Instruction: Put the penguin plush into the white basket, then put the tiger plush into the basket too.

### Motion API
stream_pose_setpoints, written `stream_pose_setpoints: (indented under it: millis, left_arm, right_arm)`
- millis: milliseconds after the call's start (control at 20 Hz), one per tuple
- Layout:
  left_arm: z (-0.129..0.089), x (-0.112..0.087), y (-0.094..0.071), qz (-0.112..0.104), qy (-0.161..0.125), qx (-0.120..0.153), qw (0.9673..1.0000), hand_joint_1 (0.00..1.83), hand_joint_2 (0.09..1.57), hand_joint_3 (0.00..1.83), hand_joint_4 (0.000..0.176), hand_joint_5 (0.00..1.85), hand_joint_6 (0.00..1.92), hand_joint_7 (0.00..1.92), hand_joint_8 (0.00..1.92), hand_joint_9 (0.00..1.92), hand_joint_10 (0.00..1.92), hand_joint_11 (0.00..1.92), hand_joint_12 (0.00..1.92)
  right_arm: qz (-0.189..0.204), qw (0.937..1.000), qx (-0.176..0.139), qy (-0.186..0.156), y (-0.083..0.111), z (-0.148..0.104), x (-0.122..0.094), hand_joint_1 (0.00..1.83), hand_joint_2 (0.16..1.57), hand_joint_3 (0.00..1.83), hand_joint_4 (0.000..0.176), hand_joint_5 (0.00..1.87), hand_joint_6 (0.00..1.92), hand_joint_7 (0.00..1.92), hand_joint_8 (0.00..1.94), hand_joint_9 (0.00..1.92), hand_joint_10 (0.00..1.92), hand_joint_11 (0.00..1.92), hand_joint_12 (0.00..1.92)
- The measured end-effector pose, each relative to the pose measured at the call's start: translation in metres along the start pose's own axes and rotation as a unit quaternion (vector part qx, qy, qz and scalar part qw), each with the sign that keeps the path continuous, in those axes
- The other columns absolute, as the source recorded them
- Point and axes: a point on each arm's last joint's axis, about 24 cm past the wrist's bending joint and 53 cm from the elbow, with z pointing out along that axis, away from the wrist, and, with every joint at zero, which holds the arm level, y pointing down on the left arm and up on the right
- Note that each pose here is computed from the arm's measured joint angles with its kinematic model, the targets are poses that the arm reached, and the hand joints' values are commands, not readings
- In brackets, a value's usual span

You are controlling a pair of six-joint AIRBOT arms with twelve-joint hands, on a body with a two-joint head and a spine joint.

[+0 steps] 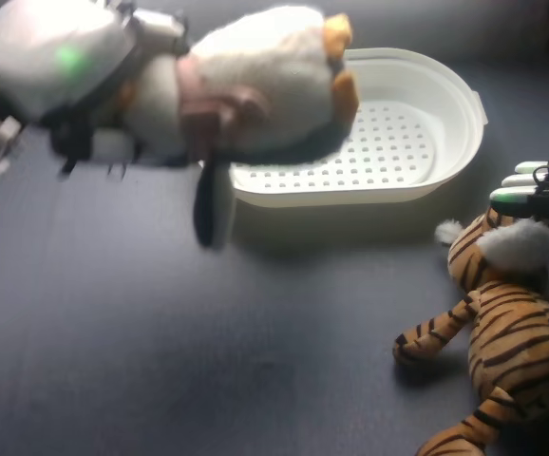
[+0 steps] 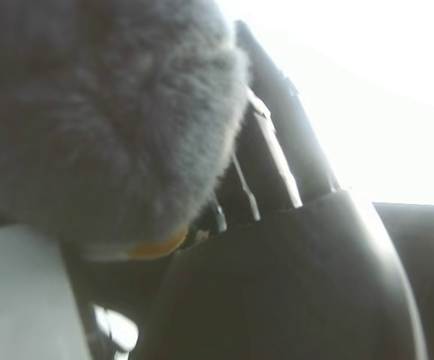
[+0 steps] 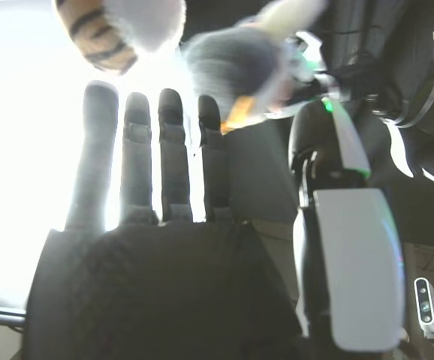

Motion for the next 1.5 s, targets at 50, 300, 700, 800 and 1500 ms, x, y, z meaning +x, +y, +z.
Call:
stream_pose_setpoints:
  millis: [50, 300, 700, 800, 1500]
  left_arm:
    - [0.009, -0.004, 0.009, -0.008, -0.006, -0.014, 0.9999, 1.48, 1.07, 0.0, 0.0, 0.92, 1.08, 1.05, 0.7, 1.06, 0.85, 0.91, 1.33]
    - [0.018, 0.032, 0.069, -0.052, 0.053, -0.101, 0.9921, 1.19, 0.94, 0.0, 0.0, 0.64, 0.03, 0.56, 0.03, 0.55, 0.07, 0.25, 0.83]
    - [0.02, 0.035, 0.069, -0.063, 0.047, -0.101, 0.9918, 0.97, 0.94, 0.0, 0.14, 0.33, 0.0, 0.27, 0.0, 0.3, 0.0, 0.06, 0.87]
    - [0.003, 0.04, 0.056, -0.062, 0.052, -0.082, 0.9934, 0.84, 0.92, 0.0, 0.171, 0.18, 0.0, 0.17, 0.0, 0.19, 0.0, 0.0, 0.72]
    - [-0.094, 0.022, 0.009, -0.053, 0.049, -0.009, 0.9974, 0.91, 0.77, 0.0, 0.176, 0.0, 0.0, 0.0, 0.0, 0.0, 0.0, 0.0, 0.0]
  right_arm:
    - [0.001, 1.0, -0.003, 0.001, 0.001, 0.0, 0.001, 0.58, 1.23, 0.0, 0.022, 0.38, 0.0, 0.35, 0.0, 0.3, 0.0, 0.28, 0.08]
    - [-0.003, 0.9999, -0.004, 0.013, 0.0, 0.003, 0.004, 0.65, 1.22, 0.0, 0.018, 0.43, 0.01, 0.36, 0.0, 0.26, 0.0, 0.25, 0.05]
    - [-0.029, 0.9934, -0.072, 0.084, 0.041, 0.018, 0.043, 0.89, 1.18, 0.0, 0.103, 0.5, 0.0, 0.5, 0.0, 0.36, 0.0, 0.32, 0.07]
    - [-0.042, 0.9904, -0.077, 0.107, 0.048, 0.015, 0.049, 1.01, 1.12, 0.0, 0.112, 0.52, 0.01, 0.46, 0.0, 0.32, 0.01, 0.31, 0.06]
    - [-0.106, 0.9724, 0.059, 0.199, -0.021, 0.009, 0.066, 1.56, 1.18, 0.0, 0.012, 0.63, 0.04, 0.61, 0.04, 0.62, 1.19, 0.53, 0.59]
